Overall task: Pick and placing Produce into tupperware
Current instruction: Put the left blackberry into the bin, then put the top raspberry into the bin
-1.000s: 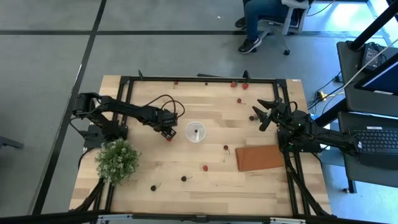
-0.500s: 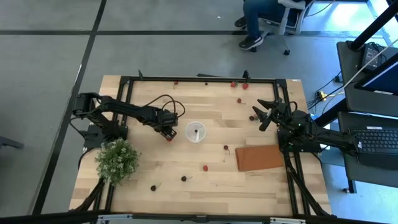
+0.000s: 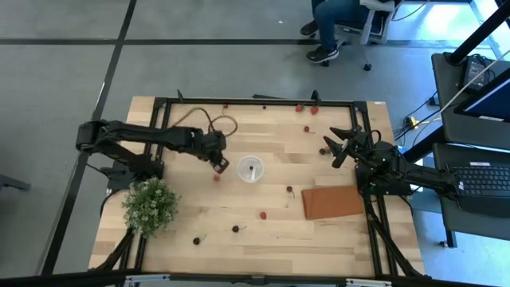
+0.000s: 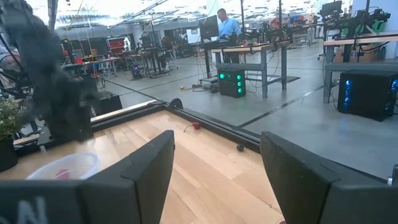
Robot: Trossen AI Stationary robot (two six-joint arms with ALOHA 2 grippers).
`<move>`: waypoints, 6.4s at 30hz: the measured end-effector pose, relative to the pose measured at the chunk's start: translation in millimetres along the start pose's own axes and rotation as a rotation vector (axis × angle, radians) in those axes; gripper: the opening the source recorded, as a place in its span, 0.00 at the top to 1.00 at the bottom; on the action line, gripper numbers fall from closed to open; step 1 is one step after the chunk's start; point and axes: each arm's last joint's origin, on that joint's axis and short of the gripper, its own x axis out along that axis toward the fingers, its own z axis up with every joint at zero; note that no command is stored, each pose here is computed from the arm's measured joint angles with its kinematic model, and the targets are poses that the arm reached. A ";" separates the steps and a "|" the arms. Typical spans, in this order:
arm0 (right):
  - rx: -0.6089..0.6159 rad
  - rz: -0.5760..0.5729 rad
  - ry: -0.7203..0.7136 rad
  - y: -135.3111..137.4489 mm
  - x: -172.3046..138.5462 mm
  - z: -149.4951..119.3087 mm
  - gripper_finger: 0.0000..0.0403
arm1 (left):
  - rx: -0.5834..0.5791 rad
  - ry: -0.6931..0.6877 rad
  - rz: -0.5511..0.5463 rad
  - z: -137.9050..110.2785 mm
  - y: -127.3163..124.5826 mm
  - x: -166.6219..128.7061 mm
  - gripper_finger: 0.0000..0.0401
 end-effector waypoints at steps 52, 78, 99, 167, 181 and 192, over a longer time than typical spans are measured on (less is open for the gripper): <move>0.025 -0.002 0.000 -0.2 0.0 0.0 0.40 | 0.379 0.106 -0.114 54.9 -103.3 57.0 0.71; 0.023 -0.002 0.001 -0.2 0.1 -0.1 0.40 | 0.374 0.060 -0.110 60.1 -76.7 -21.6 0.51; 0.022 -0.002 0.001 -0.2 0.1 -0.1 0.40 | 0.705 0.205 -0.010 2.3 -30.6 -58.3 0.52; 0.022 -0.002 0.001 -0.2 0.1 -0.2 0.40 | 0.840 0.091 -0.176 -74.1 -5.7 64.9 0.71; 0.021 -0.002 0.001 -0.2 0.1 -0.2 0.40 | 0.714 -0.060 -0.191 -27.9 -24.5 30.6 0.76; 0.022 -0.002 0.001 -0.2 0.1 -0.2 0.40 | 0.677 -0.294 -0.240 43.8 -50.4 -22.9 0.76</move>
